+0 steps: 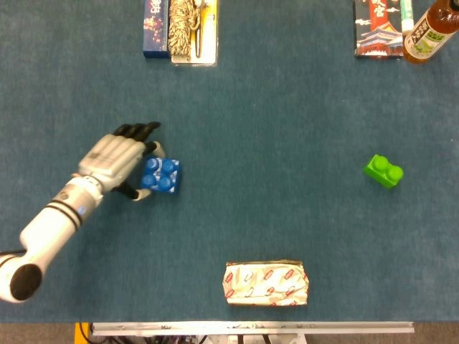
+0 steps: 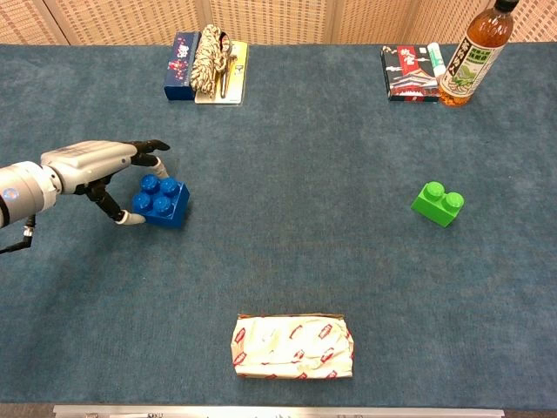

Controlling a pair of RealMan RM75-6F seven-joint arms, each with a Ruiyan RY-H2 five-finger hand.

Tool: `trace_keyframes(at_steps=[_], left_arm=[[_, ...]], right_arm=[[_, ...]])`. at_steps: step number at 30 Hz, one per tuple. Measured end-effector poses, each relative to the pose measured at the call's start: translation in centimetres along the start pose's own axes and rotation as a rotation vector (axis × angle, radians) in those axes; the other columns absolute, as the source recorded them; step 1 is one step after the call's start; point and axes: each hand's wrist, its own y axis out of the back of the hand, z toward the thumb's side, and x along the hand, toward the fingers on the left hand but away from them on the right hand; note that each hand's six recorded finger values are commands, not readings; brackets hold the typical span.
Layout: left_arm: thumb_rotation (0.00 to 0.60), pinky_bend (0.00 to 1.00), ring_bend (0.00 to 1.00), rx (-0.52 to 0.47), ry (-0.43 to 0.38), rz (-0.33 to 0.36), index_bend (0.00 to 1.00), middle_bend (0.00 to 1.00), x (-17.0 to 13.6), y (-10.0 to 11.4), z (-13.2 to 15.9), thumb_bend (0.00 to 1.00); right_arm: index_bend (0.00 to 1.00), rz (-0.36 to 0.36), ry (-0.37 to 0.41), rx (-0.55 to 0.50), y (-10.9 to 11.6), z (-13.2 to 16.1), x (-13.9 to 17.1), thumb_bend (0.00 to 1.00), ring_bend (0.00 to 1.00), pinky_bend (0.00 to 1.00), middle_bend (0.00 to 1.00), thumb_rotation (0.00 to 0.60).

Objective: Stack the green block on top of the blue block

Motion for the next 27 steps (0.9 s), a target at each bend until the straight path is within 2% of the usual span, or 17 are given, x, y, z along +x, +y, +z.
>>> trace_keyframes(at_steps=[10, 19, 27], left_arm=[[0.600, 0.06, 0.00, 0.032, -0.059, 0.003, 0.45, 0.00, 2.5, 1.0, 3.5, 0.23], [0.600, 0.06, 0.00, -0.050, -0.020, -0.043, 0.45, 0.00, 4.2, 1.5, 4.2, 0.23], [0.600, 0.06, 0.00, -0.051, 0.016, -0.050, 0.45, 0.00, 6.0, 2.4, 6.1, 0.23]], right_arm=[[0.39, -0.015, -0.007, -0.015, 0.5, -0.4, 0.2, 0.26, 0.25, 0.28, 0.35, 0.600], [0.39, -0.023, -0.014, -0.026, 0.9, -0.8, 0.2, 0.26, 0.25, 0.28, 0.35, 0.600], [0.39, -0.022, -0.018, -0.031, 1.0, -1.0, 0.2, 0.26, 0.25, 0.28, 0.35, 0.600]])
